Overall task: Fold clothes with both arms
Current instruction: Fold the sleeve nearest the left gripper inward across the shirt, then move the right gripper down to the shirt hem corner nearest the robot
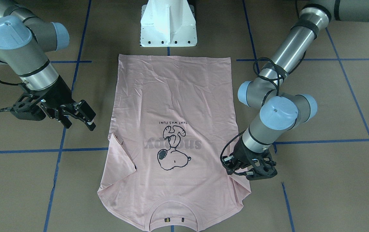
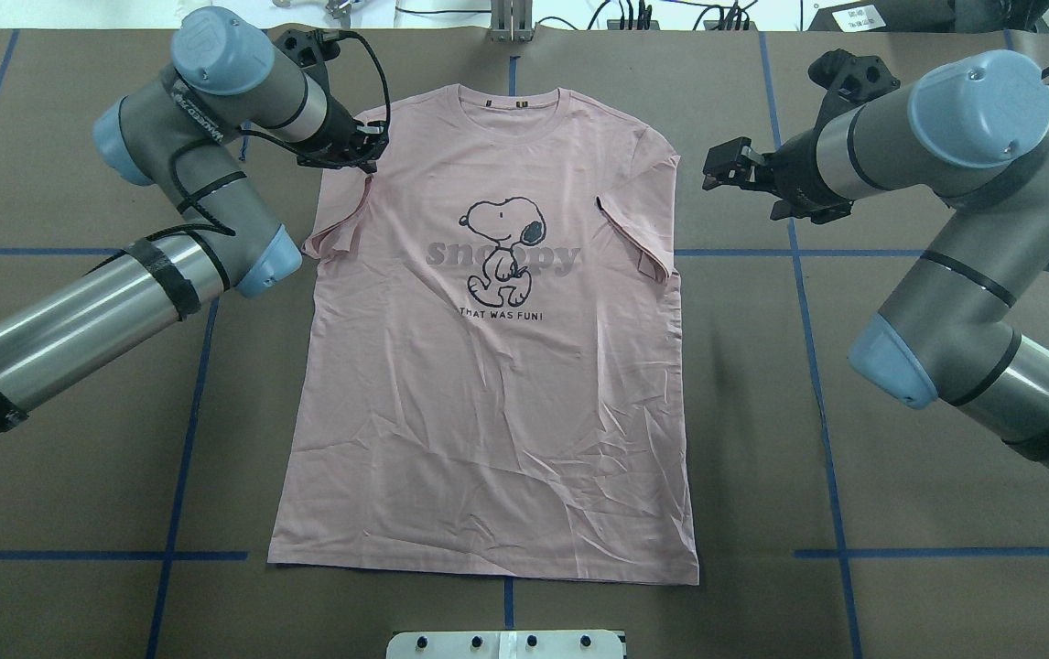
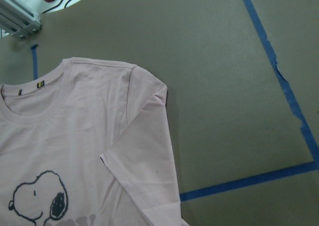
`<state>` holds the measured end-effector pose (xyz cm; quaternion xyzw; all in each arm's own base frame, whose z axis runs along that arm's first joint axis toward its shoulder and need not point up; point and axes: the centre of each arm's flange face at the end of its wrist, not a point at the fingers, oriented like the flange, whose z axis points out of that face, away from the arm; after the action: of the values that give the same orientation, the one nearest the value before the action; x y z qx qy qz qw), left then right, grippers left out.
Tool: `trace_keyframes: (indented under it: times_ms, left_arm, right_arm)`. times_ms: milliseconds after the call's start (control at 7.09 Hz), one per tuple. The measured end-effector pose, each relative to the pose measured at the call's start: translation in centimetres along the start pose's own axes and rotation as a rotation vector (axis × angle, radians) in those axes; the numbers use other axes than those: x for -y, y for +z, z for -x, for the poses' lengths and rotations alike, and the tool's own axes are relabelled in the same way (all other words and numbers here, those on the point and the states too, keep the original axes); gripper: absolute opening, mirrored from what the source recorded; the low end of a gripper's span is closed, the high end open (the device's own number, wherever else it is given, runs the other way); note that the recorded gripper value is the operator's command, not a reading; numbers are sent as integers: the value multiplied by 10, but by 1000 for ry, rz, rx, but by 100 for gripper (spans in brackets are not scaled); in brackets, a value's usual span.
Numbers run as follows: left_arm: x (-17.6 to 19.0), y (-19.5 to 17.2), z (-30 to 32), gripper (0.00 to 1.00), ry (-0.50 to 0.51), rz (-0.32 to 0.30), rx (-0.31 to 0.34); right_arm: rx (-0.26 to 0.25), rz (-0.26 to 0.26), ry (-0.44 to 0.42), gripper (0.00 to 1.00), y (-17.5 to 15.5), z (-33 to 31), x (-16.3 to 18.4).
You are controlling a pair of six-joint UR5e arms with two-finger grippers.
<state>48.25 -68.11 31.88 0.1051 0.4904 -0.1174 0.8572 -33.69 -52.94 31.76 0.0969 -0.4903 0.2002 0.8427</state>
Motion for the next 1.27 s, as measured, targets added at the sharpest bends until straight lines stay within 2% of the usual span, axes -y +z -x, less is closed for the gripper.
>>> trace_keyframes:
  times_ms: [282,423,565,706,847,988,1129,1270]
  left_arm:
    - [3,9,-24,0,-1,-38,10]
    - [0,12,-28,65,3,-44,9]
    - [-2,12,-28,69,8,-48,0]
    - [-7,5,-27,70,17,-55,-22]
    - [-18,-14,-24,70,29,-64,-61]
    - [-37,-35,-21,70,27,-66,-106]
    - [-64,-53,-23,70,2,-53,-153]
    - [-85,-68,-23,70,-24,-40,-190]
  right_arm:
    - [0,1,0,100,1,0,-1]
    - [-1,2,-1,100,1,0,-1]
    - [-3,3,-2,100,2,-2,-1]
    - [-4,6,-5,100,3,-3,-3]
    - [5,14,22,100,4,1,-9]
    - [36,35,88,100,5,13,-22]
    - [83,62,155,100,8,30,-49]
    - [109,83,185,100,16,41,-83]
